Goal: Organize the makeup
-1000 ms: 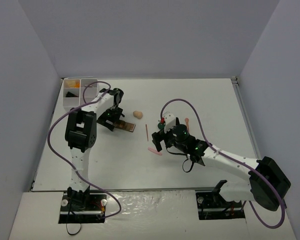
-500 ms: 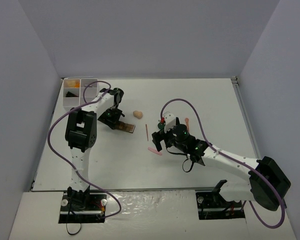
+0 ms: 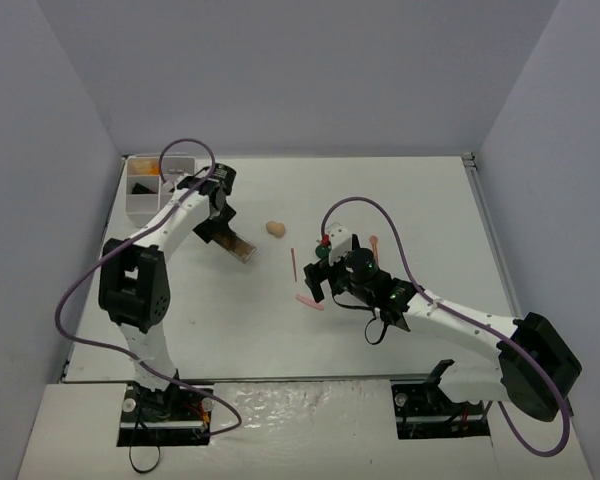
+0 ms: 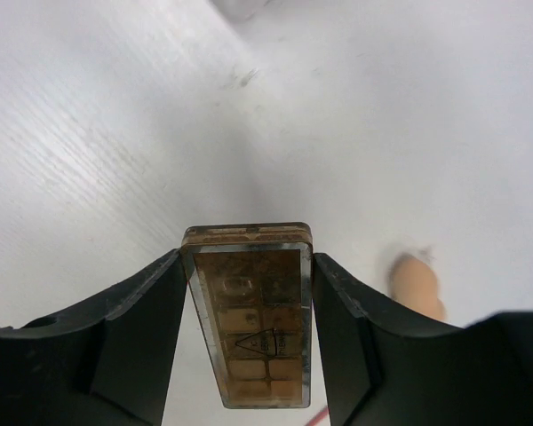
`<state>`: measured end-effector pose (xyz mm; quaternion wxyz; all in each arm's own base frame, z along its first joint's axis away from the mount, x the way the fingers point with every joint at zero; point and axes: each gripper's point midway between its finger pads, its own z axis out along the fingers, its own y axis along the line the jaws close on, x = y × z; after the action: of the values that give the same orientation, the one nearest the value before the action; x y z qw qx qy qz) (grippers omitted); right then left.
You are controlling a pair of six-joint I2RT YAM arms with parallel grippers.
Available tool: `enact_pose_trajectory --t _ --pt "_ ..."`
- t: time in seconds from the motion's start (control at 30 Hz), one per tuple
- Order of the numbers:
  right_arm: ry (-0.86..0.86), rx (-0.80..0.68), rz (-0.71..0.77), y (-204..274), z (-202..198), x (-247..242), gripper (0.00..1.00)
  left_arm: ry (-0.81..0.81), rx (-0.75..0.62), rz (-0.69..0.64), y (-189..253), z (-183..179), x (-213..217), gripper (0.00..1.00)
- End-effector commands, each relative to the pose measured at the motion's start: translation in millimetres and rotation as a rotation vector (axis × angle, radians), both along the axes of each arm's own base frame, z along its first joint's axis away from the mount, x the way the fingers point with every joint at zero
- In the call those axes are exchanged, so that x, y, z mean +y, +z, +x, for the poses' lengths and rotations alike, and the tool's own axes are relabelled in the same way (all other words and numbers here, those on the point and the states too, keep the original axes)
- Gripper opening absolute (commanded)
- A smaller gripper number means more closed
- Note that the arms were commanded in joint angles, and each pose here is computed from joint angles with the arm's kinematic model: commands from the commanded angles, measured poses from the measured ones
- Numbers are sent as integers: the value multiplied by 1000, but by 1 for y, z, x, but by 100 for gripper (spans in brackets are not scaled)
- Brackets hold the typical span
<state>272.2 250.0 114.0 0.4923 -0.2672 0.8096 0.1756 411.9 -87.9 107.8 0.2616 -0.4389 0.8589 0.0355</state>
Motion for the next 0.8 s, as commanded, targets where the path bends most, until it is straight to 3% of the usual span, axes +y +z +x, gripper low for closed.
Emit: enact_pose_trajectory --t 0.0,0.13,0.37,0.5,0.77 --pt "-25 -92 73 41 14 10 99 -165 -348 112 116 19 15 13" --pt "-26 -94 70 41 14 11 99 -347 -535 252 180 24 21 10" --pt "-14 -81 55 36 14 14 99 -444 -849 398 268 54 47 8" --pt "-3 -88 67 39 12 15 99 -443 -1009 484 300 85 70 8" --pt "55 -109 99 48 4 21 100 -482 -1146 631 317 130 95 9"
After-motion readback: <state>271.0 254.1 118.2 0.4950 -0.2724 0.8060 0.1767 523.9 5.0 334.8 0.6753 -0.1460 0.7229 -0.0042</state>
